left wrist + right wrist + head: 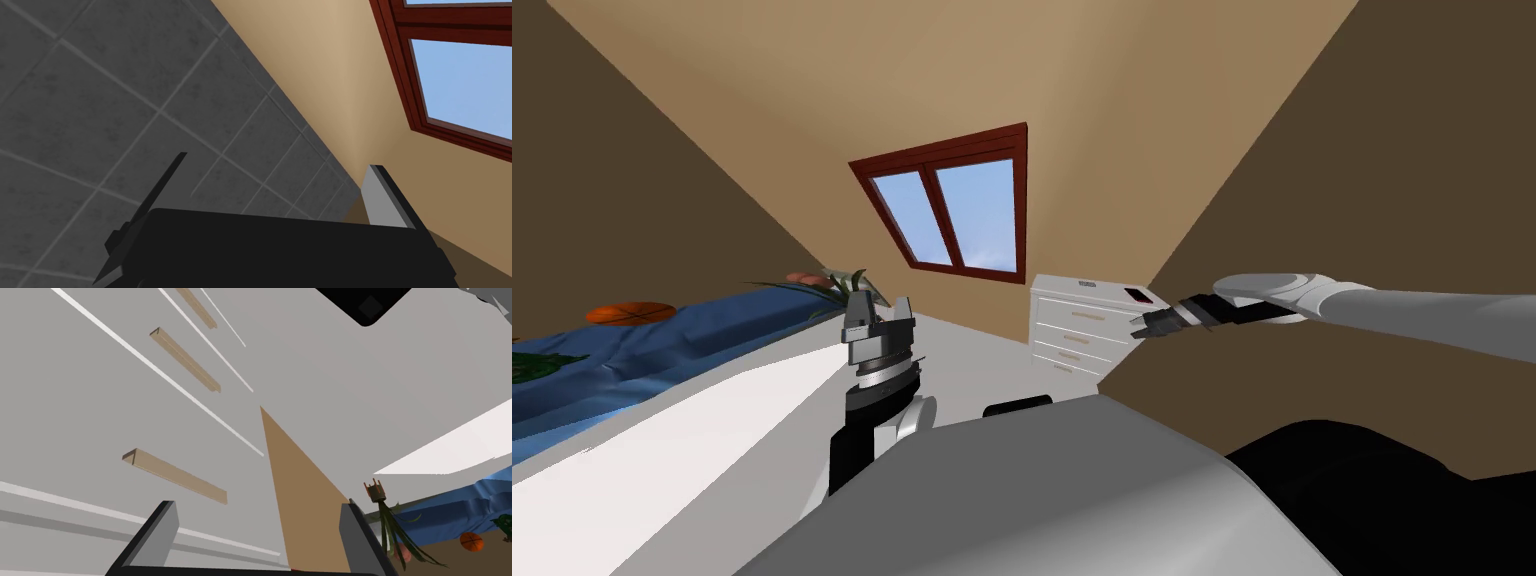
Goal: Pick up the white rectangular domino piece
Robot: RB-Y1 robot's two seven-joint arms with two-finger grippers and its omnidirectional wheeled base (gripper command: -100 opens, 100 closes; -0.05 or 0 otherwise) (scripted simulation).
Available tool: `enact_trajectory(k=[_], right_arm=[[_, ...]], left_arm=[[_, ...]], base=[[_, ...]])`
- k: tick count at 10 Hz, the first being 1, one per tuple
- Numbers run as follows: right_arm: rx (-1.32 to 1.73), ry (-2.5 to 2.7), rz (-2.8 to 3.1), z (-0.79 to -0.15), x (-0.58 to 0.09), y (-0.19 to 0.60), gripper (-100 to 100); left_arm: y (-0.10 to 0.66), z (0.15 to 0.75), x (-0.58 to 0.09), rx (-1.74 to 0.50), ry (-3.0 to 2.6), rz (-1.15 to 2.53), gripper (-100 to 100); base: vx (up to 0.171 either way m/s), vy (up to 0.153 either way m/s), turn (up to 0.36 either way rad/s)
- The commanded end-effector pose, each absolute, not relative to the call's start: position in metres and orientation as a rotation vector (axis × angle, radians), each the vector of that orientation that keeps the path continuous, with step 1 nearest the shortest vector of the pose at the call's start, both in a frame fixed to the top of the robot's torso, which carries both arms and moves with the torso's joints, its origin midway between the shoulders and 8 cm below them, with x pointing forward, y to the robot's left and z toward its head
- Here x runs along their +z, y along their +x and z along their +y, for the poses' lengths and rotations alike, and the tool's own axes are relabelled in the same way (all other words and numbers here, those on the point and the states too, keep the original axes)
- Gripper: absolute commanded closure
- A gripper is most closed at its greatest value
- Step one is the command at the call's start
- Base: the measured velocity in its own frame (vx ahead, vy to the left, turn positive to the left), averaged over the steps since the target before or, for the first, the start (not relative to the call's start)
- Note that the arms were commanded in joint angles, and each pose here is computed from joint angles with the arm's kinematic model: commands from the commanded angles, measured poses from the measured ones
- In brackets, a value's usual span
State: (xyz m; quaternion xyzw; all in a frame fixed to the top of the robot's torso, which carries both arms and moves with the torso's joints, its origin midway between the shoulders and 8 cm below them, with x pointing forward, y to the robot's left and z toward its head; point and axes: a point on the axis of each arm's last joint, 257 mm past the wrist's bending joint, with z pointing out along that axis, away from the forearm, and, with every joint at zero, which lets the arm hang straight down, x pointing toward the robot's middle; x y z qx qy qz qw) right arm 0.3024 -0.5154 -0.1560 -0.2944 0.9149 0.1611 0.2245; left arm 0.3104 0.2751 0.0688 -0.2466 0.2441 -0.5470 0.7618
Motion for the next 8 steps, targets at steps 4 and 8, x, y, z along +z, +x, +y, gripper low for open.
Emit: enact_trajectory(k=[4,8], right_arm=[[0.336,-0.872,2.579,-0.538,-0.141,0.304,-100],[0.188,-0.939,2.668,-0.572,-0.123,0.297,-100]], left_arm=[[0.310,0.275,0.069,-1.190,-0.537,0.531,0],[0.310,0.275,0.069,-1.190,-0.537,0.531,0]], base=[[0.054,-0.007,0.108],[0.053,-0.012,0.193]])
